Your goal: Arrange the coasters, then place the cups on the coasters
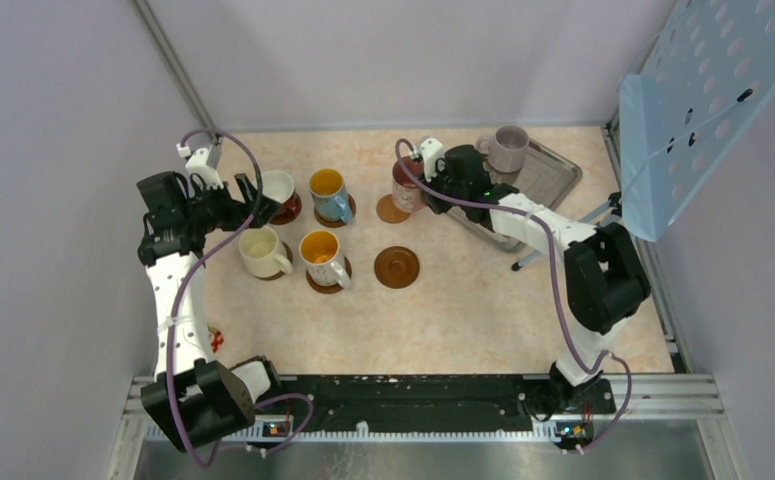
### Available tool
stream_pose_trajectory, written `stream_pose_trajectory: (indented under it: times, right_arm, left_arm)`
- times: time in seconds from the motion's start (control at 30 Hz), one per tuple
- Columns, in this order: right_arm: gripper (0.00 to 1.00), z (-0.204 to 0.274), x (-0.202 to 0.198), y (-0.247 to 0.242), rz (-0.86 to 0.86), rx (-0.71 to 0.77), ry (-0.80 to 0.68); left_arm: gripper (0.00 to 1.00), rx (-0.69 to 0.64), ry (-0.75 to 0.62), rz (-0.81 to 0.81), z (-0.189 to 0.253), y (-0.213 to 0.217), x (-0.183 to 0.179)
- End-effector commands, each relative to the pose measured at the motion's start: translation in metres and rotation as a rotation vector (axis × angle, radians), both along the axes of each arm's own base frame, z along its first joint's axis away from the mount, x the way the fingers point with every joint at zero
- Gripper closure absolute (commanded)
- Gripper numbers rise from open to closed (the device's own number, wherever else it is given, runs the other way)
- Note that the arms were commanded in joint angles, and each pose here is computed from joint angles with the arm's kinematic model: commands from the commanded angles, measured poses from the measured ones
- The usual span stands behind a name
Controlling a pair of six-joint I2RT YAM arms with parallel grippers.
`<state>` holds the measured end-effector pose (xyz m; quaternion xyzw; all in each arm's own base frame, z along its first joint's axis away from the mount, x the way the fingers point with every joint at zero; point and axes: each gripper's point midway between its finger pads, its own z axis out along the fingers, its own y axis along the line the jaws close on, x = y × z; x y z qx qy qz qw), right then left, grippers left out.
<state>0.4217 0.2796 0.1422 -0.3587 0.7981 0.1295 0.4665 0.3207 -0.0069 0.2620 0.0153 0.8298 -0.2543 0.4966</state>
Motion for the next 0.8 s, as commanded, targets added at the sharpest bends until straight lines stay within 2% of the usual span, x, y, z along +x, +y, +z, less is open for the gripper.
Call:
stream_pose_trajectory:
  times: [0.0, 0.77]
  right_arm:
    - [1.0, 0.083, 0.032, 0.037, 0.001, 0.119, -0.28]
    - [1.0, 0.051, 0.04, 0.061, 0.009, 0.131, -0.236]
  left_arm:
    - [0.01, -0.002, -0.028, 0.003, 0.006, 0.002, 0.004]
    - [0.01, 0.002, -0.025, 0.006, 0.004, 0.003, 0.005]
